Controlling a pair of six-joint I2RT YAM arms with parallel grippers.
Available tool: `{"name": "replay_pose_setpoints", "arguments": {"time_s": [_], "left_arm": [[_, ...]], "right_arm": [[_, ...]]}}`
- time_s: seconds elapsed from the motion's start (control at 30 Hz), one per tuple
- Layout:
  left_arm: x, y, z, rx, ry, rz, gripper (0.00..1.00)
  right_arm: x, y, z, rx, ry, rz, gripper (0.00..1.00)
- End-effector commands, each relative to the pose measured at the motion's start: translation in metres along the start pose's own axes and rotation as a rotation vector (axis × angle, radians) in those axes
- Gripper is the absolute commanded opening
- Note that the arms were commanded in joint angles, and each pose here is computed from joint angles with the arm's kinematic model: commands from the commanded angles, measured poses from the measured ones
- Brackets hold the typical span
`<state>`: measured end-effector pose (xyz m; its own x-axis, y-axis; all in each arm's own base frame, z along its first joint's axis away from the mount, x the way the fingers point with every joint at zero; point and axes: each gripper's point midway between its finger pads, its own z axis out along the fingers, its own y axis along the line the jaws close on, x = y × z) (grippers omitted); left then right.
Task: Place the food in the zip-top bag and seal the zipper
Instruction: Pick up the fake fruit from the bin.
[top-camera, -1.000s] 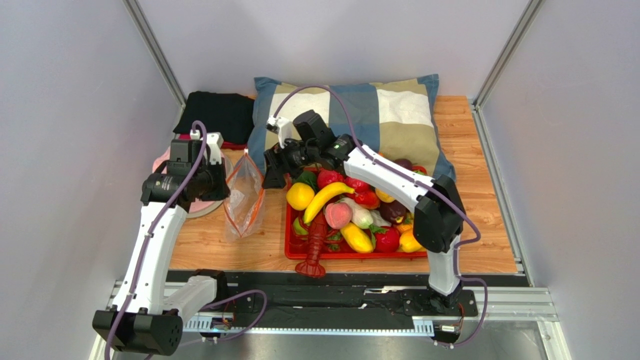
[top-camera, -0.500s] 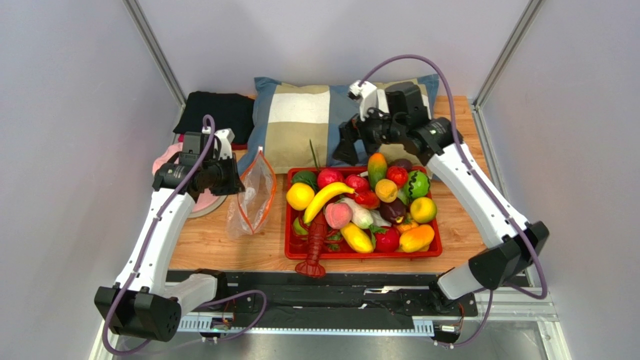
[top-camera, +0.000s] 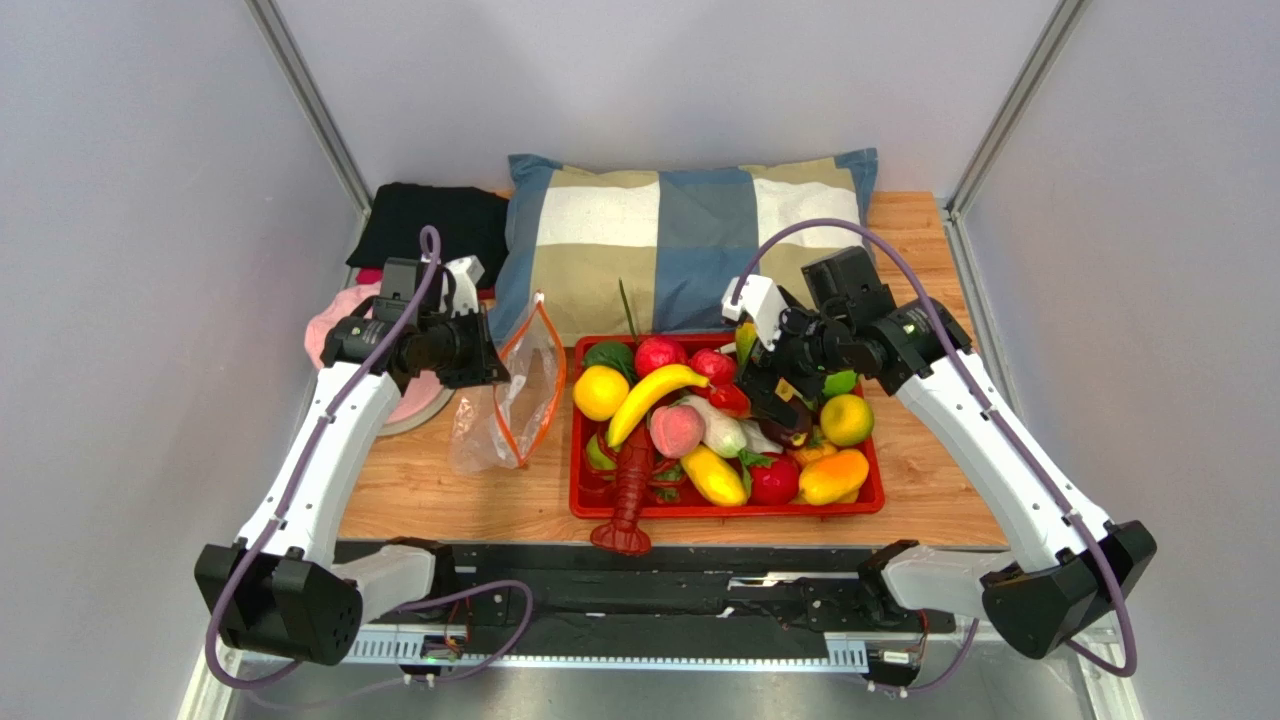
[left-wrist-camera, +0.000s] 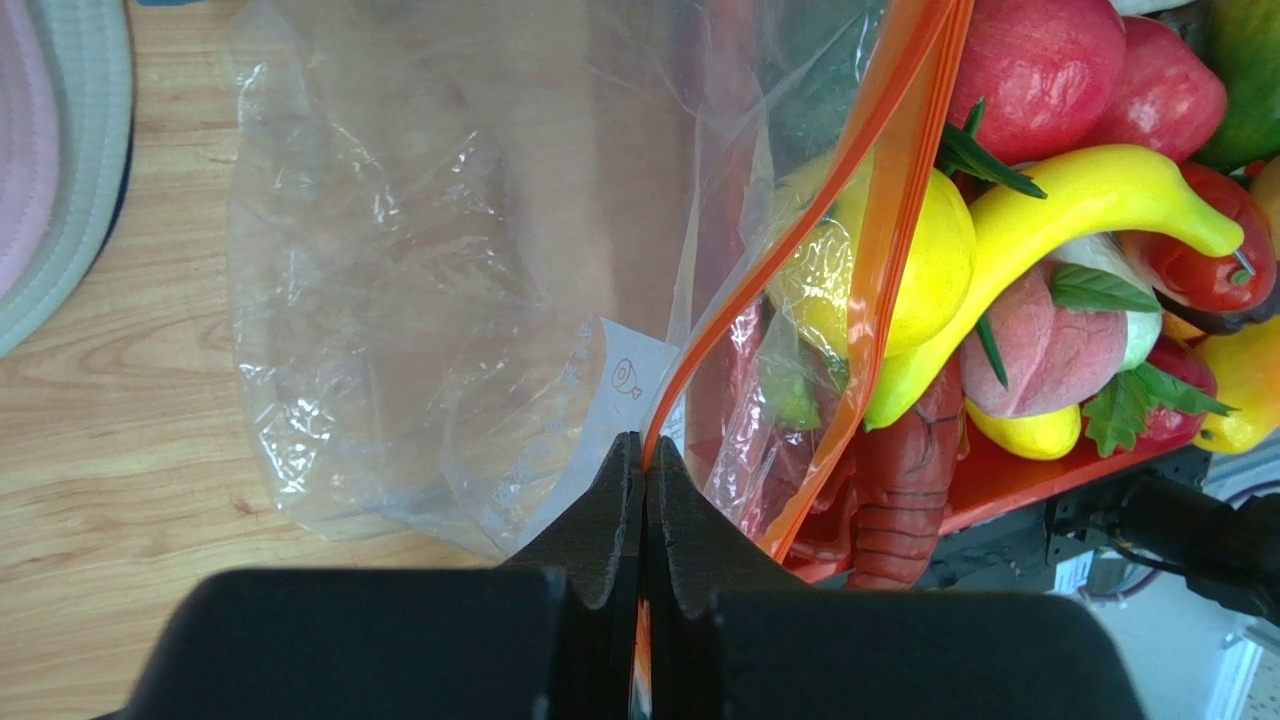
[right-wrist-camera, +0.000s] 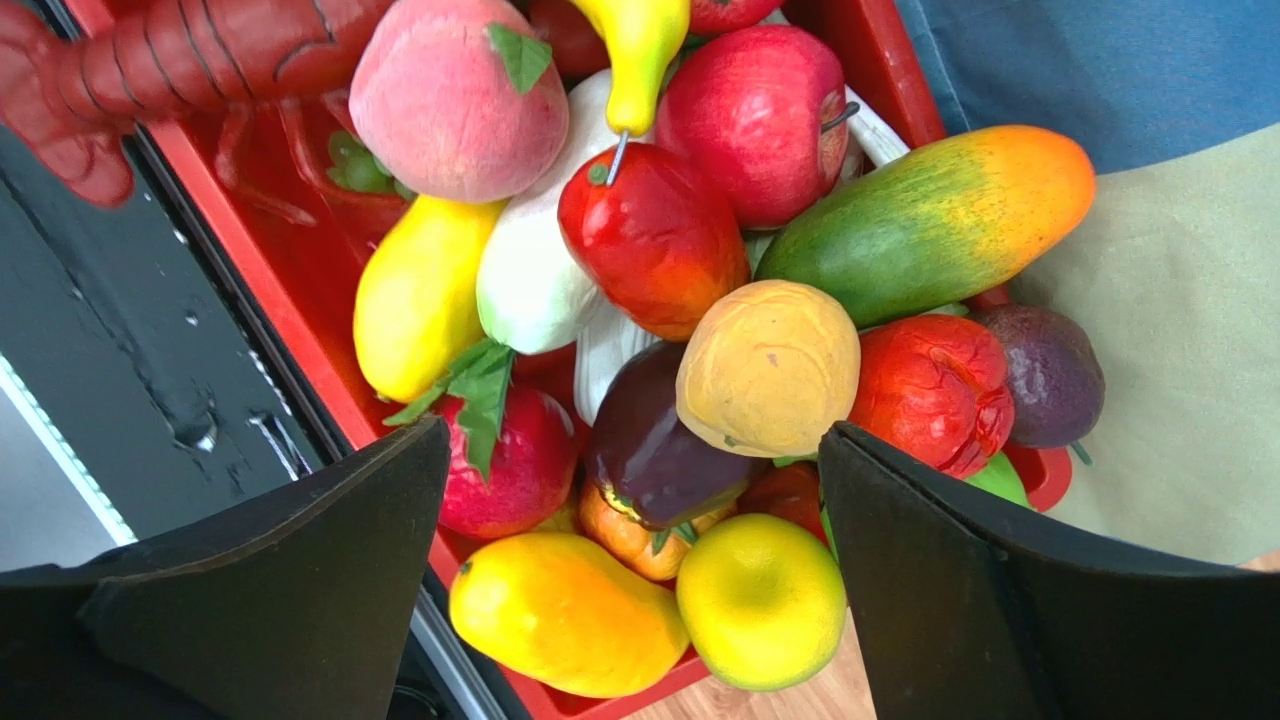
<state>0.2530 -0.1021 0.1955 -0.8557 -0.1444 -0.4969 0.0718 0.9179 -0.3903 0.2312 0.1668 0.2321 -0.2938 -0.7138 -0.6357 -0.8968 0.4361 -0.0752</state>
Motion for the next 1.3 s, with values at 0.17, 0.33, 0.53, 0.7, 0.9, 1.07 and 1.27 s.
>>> {"name": "replay_pose_setpoints", "arguments": {"time_s": [0.17, 0.33, 0.53, 0.7, 0.9, 1.07, 1.27], "left_arm": [[-0.007, -0.009, 0.005, 0.029, -0.009, -0.007, 0.0], [-0.006, -0.008, 0.003, 0.023, -0.019, -0.002, 0.0], [-0.006, -0.005, 0.0, 0.01, -0.034, 0.008, 0.0], [-0.006, -0.004, -0.002, 0.006, -0.041, 0.012, 0.0], [-0.006, -0.004, -0.002, 0.004, -0.042, 0.021, 0.0], [-0.007, -0.004, -0.003, 0.004, -0.046, 0.027, 0.0], [-0.007, -0.003, -0.003, 0.002, -0.047, 0.031, 0.0]], "right_arm": [[-0.008, 0.001, 0.03, -0.011, -0.022, -0.227, 0.91], [-0.01, 0.006, 0.056, -0.054, 0.008, -0.274, 0.89], [-0.009, 0.007, 0.081, -0.082, 0.027, -0.306, 0.85], [-0.008, 0.004, 0.091, -0.086, 0.042, -0.317, 0.81], [-0.003, 0.002, 0.097, -0.089, 0.065, -0.327, 0.68], [0.001, 0.009, 0.093, -0.105, 0.065, -0.331, 0.55], [0.002, 0.02, 0.087, -0.113, 0.046, -0.359, 0.43]]}}
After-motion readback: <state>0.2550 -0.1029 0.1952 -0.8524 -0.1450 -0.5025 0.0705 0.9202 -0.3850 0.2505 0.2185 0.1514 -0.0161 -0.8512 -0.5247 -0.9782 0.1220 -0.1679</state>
